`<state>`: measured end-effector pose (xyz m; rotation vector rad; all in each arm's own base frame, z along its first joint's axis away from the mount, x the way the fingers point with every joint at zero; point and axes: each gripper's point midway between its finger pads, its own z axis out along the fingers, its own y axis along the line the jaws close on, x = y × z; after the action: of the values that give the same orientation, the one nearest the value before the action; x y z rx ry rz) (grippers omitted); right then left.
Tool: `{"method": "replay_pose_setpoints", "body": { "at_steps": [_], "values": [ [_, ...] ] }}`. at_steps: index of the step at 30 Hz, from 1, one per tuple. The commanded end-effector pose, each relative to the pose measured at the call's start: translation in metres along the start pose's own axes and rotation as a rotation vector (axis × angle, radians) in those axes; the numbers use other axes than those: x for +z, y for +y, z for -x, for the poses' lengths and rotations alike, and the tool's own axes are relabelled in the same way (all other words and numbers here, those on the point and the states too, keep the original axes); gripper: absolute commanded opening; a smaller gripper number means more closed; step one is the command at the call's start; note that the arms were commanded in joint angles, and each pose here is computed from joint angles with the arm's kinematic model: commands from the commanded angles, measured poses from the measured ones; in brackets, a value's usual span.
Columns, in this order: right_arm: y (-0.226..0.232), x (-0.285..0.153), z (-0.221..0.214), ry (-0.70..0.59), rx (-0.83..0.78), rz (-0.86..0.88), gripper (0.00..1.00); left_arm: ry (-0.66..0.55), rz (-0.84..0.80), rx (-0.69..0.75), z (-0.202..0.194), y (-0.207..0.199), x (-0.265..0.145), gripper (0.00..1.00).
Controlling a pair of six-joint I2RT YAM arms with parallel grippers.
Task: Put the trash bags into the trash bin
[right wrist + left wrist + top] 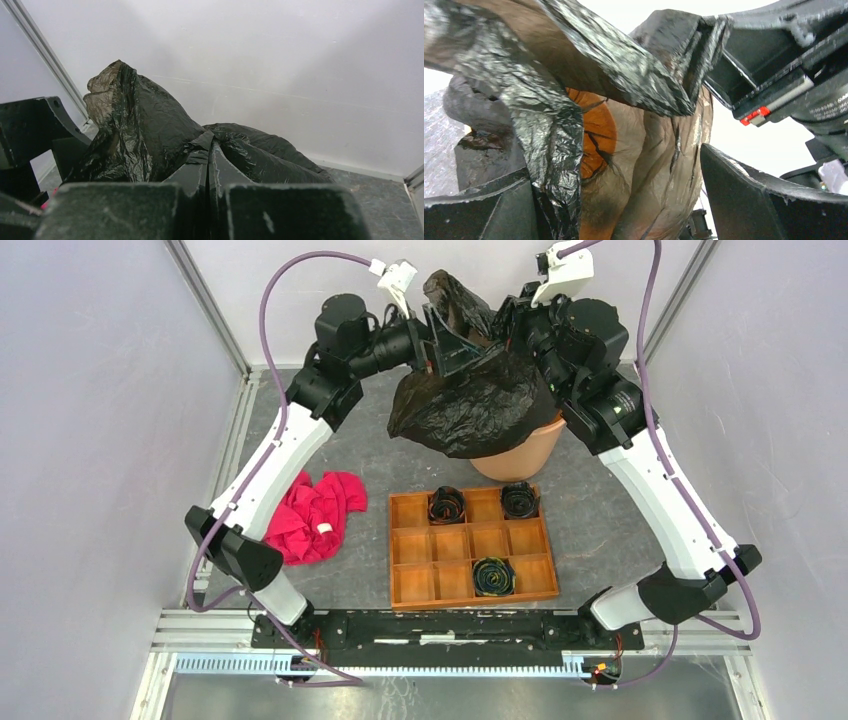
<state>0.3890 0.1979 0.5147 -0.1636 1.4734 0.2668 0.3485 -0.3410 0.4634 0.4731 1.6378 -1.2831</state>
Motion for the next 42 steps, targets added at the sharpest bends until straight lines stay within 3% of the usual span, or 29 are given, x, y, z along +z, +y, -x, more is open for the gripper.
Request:
{"method": "replay_pose_setpoints", "body": {
  "at_steps": [1,6,9,11,14,16,19,23,31,37,42],
  "values": [
    [0.000,0.000,0.024,-0.071,0.061,-0.004,0.00,0.029,-0.057,0.144,-0.017,-0.025,0.001,1.00],
    [-0.001,-0.002,0.027,-0.070,0.057,-0.002,0.00,0.047,-0.071,0.188,-0.035,-0.035,0.011,1.00],
    [0.001,-0.004,0.026,-0.071,0.065,0.008,0.00,0.009,0.026,0.169,-0.028,-0.022,0.020,0.99],
    [0.001,-0.005,0.025,-0.072,0.062,0.009,0.00,-0.020,0.130,0.149,-0.018,-0.006,0.023,0.82],
    [-0.003,-0.009,0.020,-0.069,0.031,0.005,0.06,-0.044,0.286,0.119,-0.010,0.020,0.019,0.35],
    [-0.006,-0.013,0.018,-0.070,0.008,0.001,0.26,-0.075,0.354,0.104,-0.005,0.033,0.015,0.15],
    [-0.010,-0.023,0.024,-0.088,-0.018,0.002,0.55,-0.100,0.425,0.075,-0.003,0.050,0.009,0.03],
    [-0.022,-0.041,0.042,-0.127,-0.030,-0.030,0.72,-0.099,0.479,0.044,-0.007,0.070,0.004,0.02],
    [-0.056,-0.043,0.057,-0.164,-0.056,-0.114,0.85,-0.019,0.396,0.095,-0.032,0.068,0.001,0.02],
    [-0.093,0.001,0.051,-0.147,0.063,-0.082,0.88,0.003,0.408,0.119,-0.036,0.069,-0.006,0.02],
    [-0.106,0.068,0.002,-0.045,0.109,0.036,0.92,0.035,0.290,0.161,-0.043,0.048,-0.007,0.02]
  ]
}}
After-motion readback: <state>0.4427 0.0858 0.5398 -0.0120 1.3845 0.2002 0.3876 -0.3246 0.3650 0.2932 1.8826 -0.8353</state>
